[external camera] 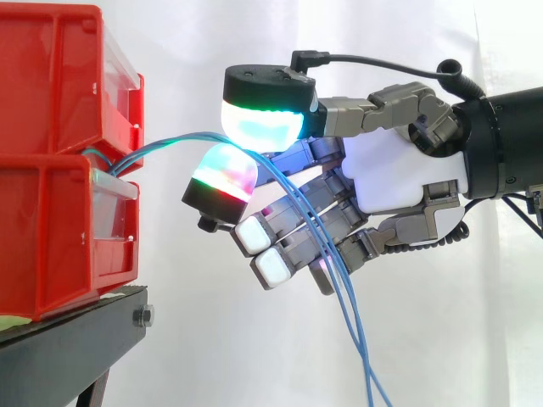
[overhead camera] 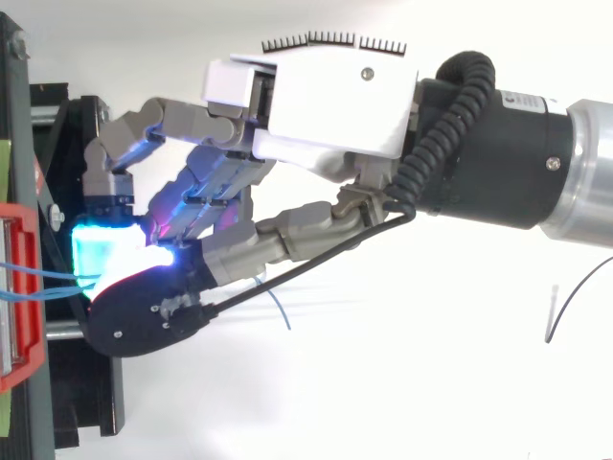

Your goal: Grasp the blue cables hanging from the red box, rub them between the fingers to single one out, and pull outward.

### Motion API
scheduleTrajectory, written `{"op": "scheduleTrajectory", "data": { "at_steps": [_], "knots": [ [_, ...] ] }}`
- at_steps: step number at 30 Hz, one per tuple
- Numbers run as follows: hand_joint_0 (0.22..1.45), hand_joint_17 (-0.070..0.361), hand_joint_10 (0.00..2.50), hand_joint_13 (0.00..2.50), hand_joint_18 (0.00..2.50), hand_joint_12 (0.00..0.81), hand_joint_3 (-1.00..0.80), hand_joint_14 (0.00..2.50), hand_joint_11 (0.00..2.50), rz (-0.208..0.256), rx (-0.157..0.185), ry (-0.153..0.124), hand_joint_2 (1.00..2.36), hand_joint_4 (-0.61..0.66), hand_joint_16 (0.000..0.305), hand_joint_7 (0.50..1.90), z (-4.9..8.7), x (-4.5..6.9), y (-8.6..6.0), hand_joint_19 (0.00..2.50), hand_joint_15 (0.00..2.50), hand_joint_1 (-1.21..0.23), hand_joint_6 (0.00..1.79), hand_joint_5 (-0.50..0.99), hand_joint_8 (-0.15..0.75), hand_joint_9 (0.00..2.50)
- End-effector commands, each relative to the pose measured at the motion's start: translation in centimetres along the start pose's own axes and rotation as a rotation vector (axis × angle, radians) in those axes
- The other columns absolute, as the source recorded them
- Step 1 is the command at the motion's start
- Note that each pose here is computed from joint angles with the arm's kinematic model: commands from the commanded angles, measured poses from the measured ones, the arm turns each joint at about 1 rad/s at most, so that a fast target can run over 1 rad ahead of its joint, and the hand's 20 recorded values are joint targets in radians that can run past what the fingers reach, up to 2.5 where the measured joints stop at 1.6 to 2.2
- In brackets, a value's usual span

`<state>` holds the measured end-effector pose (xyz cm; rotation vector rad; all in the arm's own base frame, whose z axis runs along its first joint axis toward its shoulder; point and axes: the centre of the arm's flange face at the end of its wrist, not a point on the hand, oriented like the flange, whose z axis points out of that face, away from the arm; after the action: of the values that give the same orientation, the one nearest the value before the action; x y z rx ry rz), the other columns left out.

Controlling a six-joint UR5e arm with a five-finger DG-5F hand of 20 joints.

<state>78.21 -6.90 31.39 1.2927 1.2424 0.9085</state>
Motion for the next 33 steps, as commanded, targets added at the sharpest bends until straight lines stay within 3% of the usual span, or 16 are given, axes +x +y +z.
{"op": "scheduleTrajectory", "data": {
  "at_steps": [1,7,21,25,33],
  "knots": [
    [0.54,0.143,0.01,0.94,1.06,0.448,-0.27,0.02,0.63,0.0,0.0,0.0,1.01,0.2,0.064,1.11,0.0,-0.02,0.01,0.73,0.59,-0.66,0.81,-0.16,0.374,0.88],
    [0.53,0.142,0.01,0.93,1.04,0.45,-0.4,0.02,0.63,0.0,0.0,0.001,1.01,0.22,0.063,1.1,-0.01,0.1,0.03,0.72,0.59,-0.71,0.81,-0.16,0.375,0.86],
    [0.62,0.132,0.01,0.92,1.03,0.424,-0.36,0.02,0.65,0.0,0.0,0.0,1.01,0.2,0.059,1.11,0.0,-0.02,0.01,0.7,0.59,-0.82,0.82,-0.17,0.363,0.84],
    [0.68,0.131,0.01,0.9,1.02,0.42,-0.33,0.02,0.66,0.0,0.0,0.0,1.01,0.15,0.058,1.03,0.0,-0.02,0.01,0.67,0.57,-0.87,0.86,-0.2,0.347,0.8],
    [0.75,0.128,0.01,0.83,0.95,0.416,-0.5,0.02,0.64,0.0,0.0,0.0,1.0,0.13,0.057,1.0,0.0,-0.02,0.01,0.6,0.56,-0.95,0.86,-0.22,0.313,0.68]
  ]
}}
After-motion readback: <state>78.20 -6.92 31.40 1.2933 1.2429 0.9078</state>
